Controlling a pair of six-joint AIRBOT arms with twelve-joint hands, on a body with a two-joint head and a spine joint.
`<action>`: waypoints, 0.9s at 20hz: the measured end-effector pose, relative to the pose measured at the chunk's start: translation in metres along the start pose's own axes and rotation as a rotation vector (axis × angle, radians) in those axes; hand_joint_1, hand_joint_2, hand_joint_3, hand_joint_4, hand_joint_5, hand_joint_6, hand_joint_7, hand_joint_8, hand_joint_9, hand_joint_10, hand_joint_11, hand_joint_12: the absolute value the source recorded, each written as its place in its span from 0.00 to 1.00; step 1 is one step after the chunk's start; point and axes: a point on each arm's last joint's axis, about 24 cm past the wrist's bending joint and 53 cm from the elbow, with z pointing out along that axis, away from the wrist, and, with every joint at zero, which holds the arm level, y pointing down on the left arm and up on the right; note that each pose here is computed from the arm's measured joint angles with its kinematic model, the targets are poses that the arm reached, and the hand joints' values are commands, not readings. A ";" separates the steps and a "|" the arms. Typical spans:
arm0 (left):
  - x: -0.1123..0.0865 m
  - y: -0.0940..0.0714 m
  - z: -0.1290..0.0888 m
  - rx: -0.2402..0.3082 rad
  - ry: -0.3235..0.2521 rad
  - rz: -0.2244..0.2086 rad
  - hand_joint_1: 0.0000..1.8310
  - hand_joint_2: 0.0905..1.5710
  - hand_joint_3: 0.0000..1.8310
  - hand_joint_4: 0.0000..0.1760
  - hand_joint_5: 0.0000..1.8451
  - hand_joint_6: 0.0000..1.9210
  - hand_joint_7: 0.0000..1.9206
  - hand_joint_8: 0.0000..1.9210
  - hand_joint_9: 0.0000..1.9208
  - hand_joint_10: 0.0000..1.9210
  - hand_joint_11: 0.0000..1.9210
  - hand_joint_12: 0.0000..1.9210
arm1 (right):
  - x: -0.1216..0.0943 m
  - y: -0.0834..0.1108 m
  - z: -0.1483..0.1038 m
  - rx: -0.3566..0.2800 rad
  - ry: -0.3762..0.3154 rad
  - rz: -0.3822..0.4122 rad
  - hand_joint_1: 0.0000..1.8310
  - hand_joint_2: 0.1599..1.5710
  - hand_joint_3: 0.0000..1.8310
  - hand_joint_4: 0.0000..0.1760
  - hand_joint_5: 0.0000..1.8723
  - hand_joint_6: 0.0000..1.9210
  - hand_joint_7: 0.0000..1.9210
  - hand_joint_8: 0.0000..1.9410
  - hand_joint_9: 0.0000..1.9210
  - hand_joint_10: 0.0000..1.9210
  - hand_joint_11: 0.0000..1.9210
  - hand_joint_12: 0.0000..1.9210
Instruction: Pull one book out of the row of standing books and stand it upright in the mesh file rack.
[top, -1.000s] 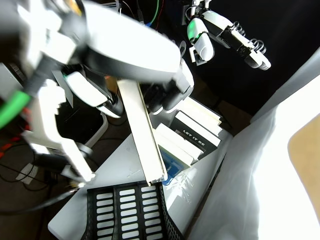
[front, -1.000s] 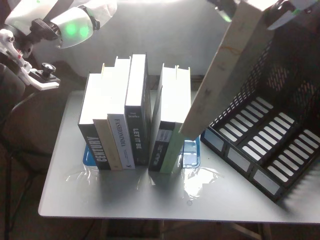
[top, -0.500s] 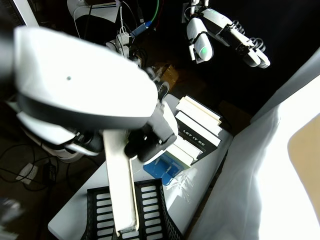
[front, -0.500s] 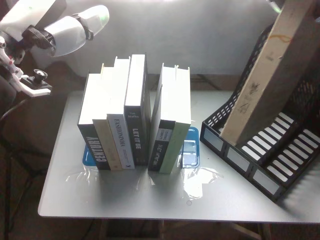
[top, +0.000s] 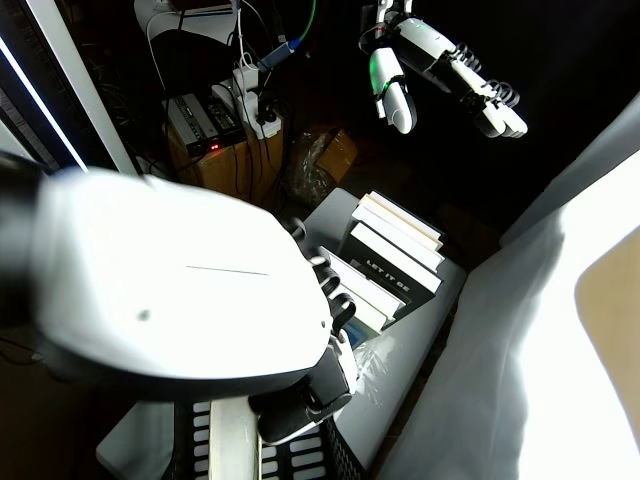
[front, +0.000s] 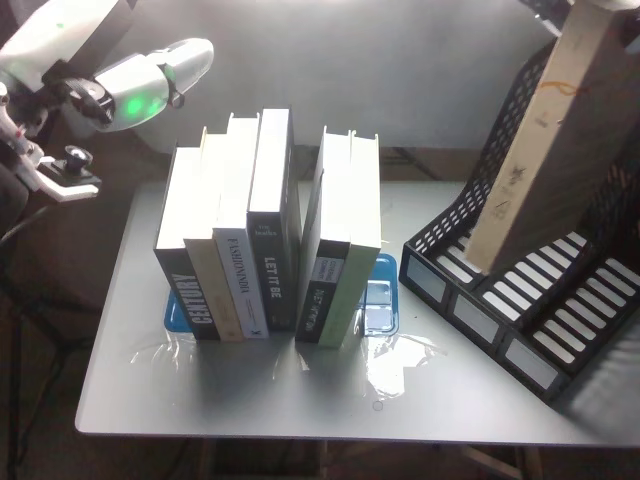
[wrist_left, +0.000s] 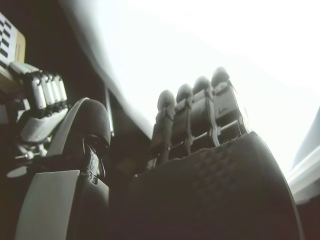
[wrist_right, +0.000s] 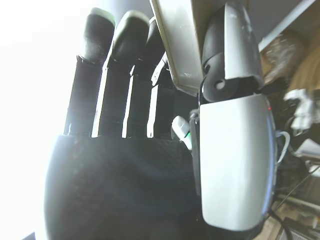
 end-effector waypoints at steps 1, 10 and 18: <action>0.001 0.000 0.000 -0.001 0.002 -0.003 0.37 0.87 0.00 0.00 0.00 0.21 0.03 0.01 0.00 0.00 0.00 0.00 | 0.002 -0.001 0.005 0.007 0.004 -0.001 0.74 0.73 0.00 0.00 0.41 0.59 0.42 0.66 0.41 0.79 0.37 0.90; 0.007 0.001 -0.007 0.009 0.015 -0.021 0.37 0.88 0.00 0.00 0.00 0.22 0.03 0.01 0.00 0.00 0.00 0.00 | 0.023 -0.015 0.049 0.065 0.034 -0.021 0.73 0.75 0.00 0.00 0.40 0.64 0.41 0.65 0.39 0.82 0.32 0.94; 0.010 -0.002 -0.010 0.026 0.015 -0.033 0.38 0.88 0.00 0.00 0.00 0.24 0.03 0.01 0.00 0.00 0.00 0.00 | 0.032 -0.037 0.065 0.136 0.040 -0.039 0.74 0.73 0.00 0.00 0.42 0.57 0.43 0.66 0.42 0.78 0.38 0.91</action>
